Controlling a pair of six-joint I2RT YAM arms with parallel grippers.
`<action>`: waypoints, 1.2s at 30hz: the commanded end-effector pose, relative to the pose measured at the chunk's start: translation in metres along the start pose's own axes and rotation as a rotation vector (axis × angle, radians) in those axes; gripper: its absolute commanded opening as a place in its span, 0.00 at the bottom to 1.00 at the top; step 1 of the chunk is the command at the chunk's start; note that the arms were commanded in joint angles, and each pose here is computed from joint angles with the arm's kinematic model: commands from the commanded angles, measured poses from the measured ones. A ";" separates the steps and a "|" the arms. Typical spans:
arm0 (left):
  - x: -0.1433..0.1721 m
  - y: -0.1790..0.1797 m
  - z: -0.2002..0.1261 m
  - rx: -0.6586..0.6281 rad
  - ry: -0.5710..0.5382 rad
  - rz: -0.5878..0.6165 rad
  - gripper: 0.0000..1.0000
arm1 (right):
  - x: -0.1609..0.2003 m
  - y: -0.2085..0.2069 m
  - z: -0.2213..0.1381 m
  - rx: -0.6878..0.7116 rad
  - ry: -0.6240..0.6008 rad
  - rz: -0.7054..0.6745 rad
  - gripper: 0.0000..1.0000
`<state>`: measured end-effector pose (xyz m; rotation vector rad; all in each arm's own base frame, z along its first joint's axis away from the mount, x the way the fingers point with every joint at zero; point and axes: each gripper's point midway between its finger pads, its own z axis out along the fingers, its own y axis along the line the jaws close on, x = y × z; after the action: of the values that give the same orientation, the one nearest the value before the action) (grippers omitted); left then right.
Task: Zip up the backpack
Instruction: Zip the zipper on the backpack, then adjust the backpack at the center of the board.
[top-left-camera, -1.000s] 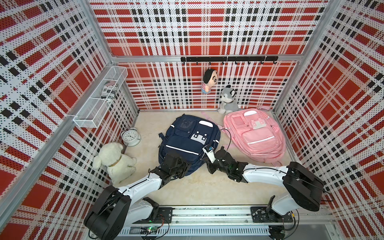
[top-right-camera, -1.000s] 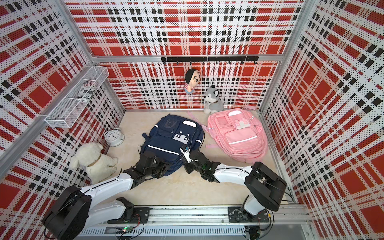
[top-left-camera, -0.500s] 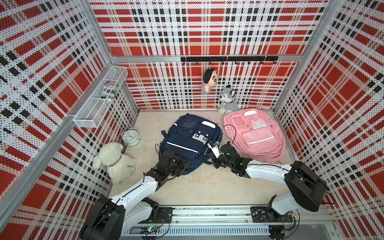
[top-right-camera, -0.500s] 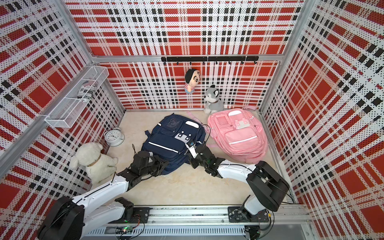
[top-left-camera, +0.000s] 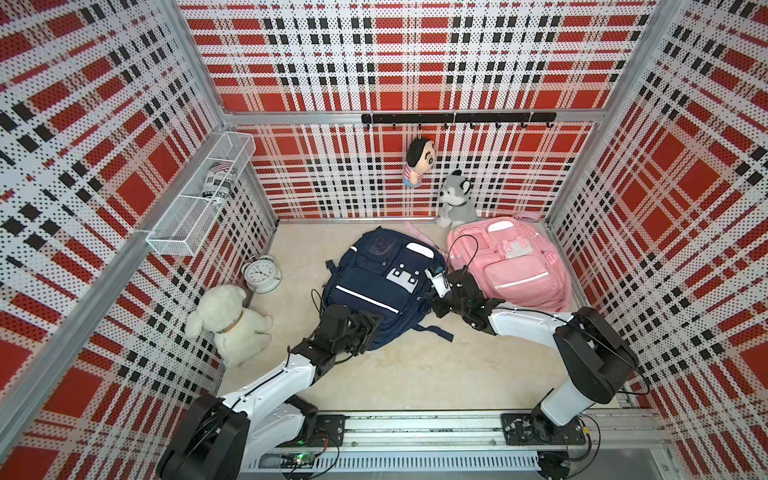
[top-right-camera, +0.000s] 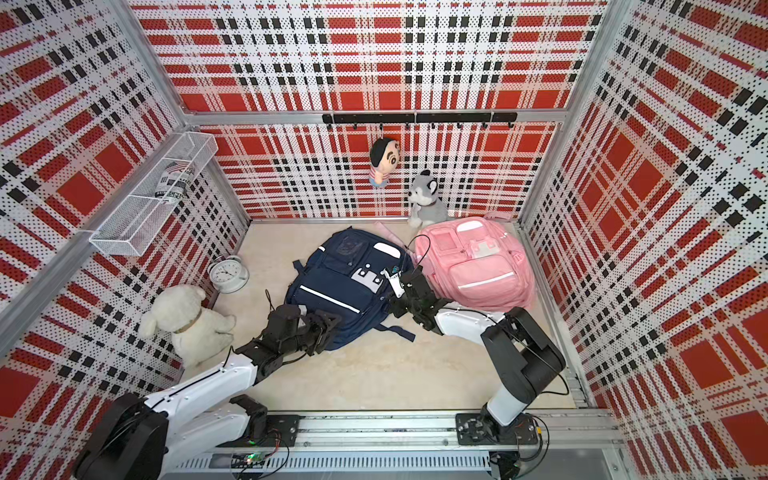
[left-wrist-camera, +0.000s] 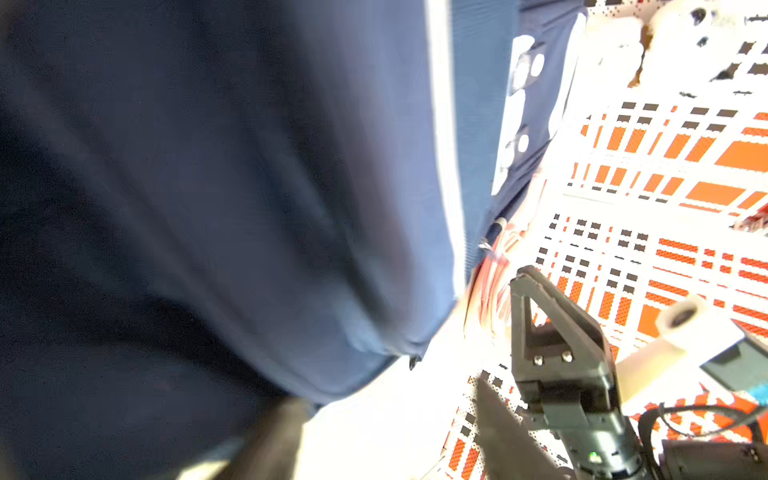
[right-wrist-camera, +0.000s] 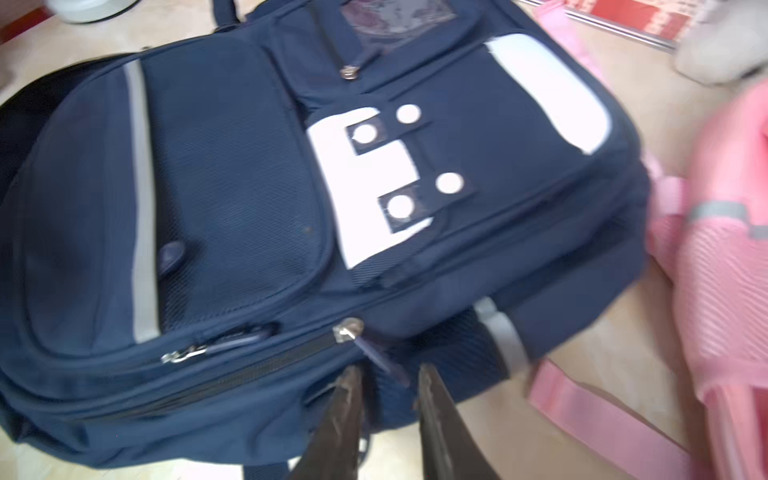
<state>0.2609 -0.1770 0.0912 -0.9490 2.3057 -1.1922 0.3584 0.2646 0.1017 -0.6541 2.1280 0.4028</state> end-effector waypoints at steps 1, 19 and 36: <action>-0.005 -0.027 -0.006 -0.022 -0.045 0.156 0.98 | -0.015 -0.004 -0.020 0.013 -0.054 0.046 0.46; -0.277 -0.072 -0.029 -0.356 -0.524 0.496 0.99 | 0.014 0.070 0.002 -0.137 -0.148 0.631 0.74; -0.196 0.009 0.087 -0.339 -0.273 0.396 0.99 | 0.051 0.027 0.051 0.026 0.000 0.670 0.77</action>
<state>0.4626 -0.0569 0.0523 -0.6598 2.3322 -0.4059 0.3404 0.3104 0.0465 0.0792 2.2677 0.7879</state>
